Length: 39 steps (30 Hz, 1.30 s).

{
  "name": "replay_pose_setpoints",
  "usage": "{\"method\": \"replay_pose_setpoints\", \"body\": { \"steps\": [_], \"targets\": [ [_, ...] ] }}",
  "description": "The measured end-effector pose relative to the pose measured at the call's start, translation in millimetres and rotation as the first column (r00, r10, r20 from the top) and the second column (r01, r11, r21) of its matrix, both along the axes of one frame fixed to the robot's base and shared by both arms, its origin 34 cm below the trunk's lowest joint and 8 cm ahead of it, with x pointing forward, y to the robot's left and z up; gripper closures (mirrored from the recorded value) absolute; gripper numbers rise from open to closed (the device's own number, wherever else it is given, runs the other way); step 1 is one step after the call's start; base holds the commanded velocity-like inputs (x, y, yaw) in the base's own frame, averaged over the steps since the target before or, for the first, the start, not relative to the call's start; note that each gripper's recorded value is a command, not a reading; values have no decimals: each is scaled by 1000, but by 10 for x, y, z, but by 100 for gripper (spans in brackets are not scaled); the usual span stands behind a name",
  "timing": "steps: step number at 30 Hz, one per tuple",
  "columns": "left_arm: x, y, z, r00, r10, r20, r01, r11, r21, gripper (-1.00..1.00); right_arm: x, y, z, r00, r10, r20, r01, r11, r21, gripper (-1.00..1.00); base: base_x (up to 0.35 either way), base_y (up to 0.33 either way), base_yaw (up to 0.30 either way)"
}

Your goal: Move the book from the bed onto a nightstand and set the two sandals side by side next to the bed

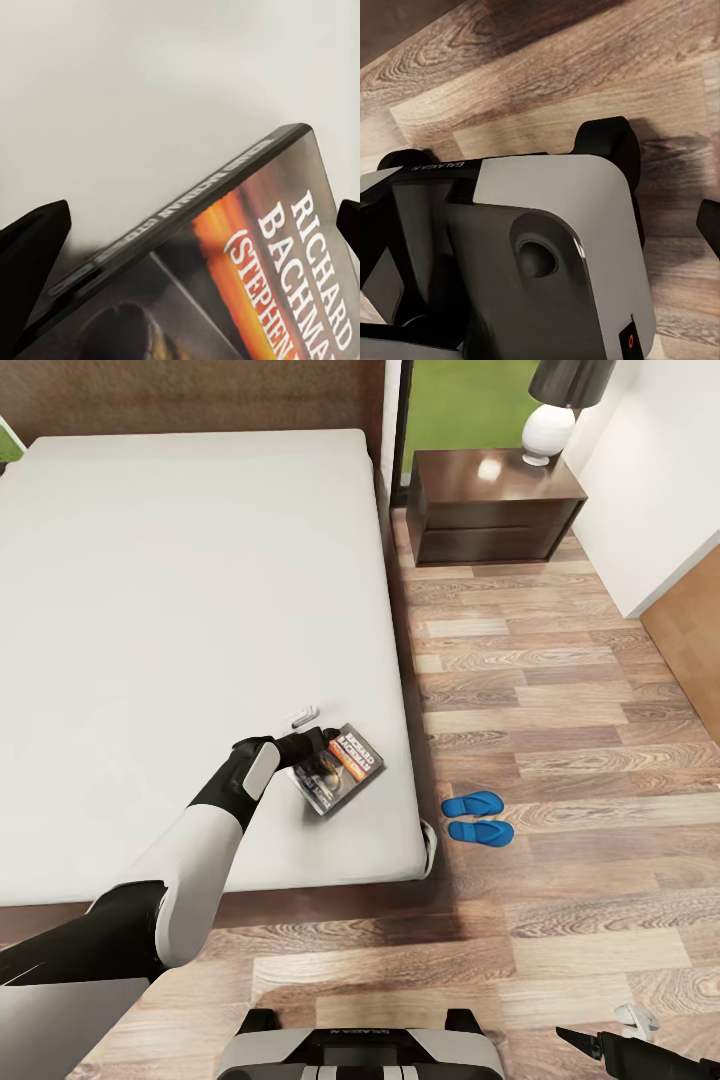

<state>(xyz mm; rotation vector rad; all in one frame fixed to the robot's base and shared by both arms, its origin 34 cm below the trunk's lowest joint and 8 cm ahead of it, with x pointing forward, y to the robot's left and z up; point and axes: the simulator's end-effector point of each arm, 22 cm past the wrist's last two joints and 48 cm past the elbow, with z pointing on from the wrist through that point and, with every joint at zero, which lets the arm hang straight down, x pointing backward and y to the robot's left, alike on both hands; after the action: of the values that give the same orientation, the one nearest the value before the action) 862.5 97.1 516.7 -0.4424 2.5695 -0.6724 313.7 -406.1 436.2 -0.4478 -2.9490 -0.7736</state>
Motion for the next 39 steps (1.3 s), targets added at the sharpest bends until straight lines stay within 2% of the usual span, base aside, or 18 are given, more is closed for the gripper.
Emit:
{"method": "replay_pose_setpoints", "body": {
  "steps": [25,33,39],
  "targets": [
    [-4,-2,-4,1000,0,-1,0,1000,0,-100,1,0,0,1000,0,0,0,1000,0,-100,-47,0,0],
    [-4,-3,-10,1000,0,-2,0,1000,-1,-100,1,0,-2,1000,0,0,0,1000,0,-100,-244,0,0],
    [-5,-3,-5,1000,0,-2,0,1000,-1,-100,0,0,0,1000,0,0,0,1000,0,-100,-82,0,0]
  ]
}}
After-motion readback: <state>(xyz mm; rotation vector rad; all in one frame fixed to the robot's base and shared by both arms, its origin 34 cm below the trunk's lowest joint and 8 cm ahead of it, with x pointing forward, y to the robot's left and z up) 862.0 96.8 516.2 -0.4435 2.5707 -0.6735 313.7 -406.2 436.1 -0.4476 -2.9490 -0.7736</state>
